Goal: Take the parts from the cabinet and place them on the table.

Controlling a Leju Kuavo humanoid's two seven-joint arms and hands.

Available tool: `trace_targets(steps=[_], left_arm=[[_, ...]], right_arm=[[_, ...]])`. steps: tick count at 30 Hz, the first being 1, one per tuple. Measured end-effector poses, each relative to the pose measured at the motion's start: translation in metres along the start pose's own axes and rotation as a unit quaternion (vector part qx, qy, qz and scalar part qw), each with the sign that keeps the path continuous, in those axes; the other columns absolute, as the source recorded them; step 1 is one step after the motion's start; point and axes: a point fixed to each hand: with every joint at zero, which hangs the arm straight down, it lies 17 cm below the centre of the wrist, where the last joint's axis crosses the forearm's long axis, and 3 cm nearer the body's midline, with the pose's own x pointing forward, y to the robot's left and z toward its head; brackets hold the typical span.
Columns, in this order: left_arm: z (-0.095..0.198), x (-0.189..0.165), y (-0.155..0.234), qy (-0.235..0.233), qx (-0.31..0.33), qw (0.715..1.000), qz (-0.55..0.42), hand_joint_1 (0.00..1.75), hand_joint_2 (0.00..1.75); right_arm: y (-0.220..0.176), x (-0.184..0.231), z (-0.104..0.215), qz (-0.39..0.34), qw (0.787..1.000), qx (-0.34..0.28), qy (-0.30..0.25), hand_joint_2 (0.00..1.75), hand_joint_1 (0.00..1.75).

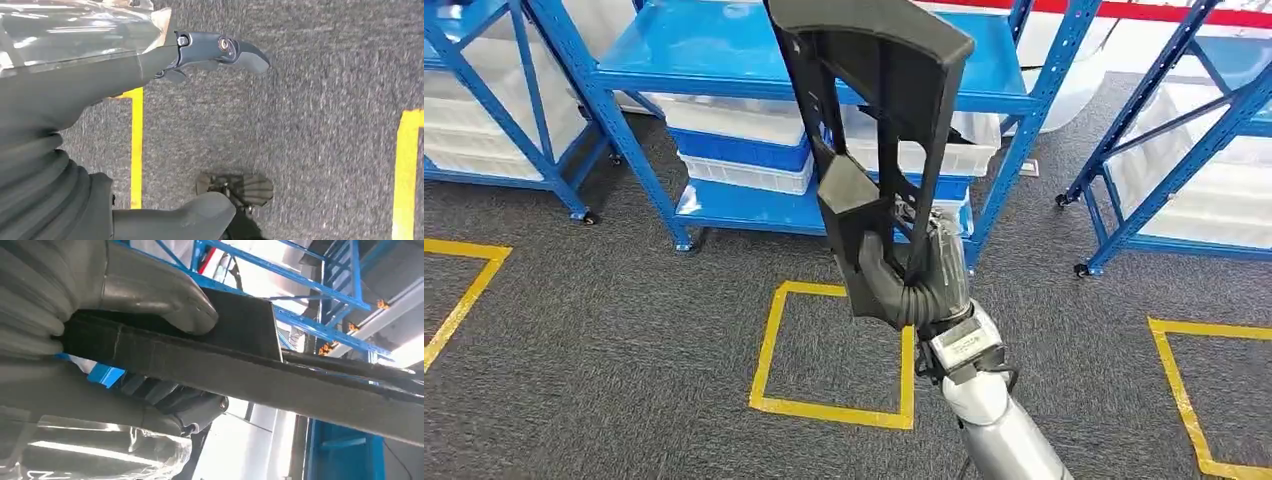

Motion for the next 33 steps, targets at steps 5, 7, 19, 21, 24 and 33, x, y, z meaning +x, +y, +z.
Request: trace_targets(steps=[5,7,19,21,24,33], left_arm=[[0.0,-0.001,0.001,0.0,-0.001,1.0,-0.003,0.0,1.75],[0.0,-0.001,0.001,0.0,-0.001,1.0,-0.002,0.0,1.75],[-0.001,0.002,0.0,-0.002,-0.002,1.0,-0.002,0.0,1.75],[-0.001,0.001,0.0,0.0,-0.002,1.0,-0.002,0.0,1.75],[0.0,-0.001,0.0,0.002,-0.003,1.0,-0.002,0.0,1.75],[-0.005,-0.007,0.02,0.009,-0.002,1.0,-0.02,0.0,1.75]], right_arm=[[0.001,0.002,-0.001,-0.002,1.0,-0.002,-0.002,1.75,1.75],[0.002,0.001,0.001,-0.003,1.0,-0.002,0.001,1.75,1.75],[0.002,0.005,-0.001,0.0,1.0,-0.001,-0.006,1.75,1.75],[0.003,0.004,0.001,0.0,1.0,0.001,-0.003,1.75,1.75],[0.005,0.005,0.002,-0.002,1.0,0.002,-0.006,1.75,1.75],[0.024,0.021,0.009,0.005,0.999,-0.006,-0.037,1.75,1.75]])
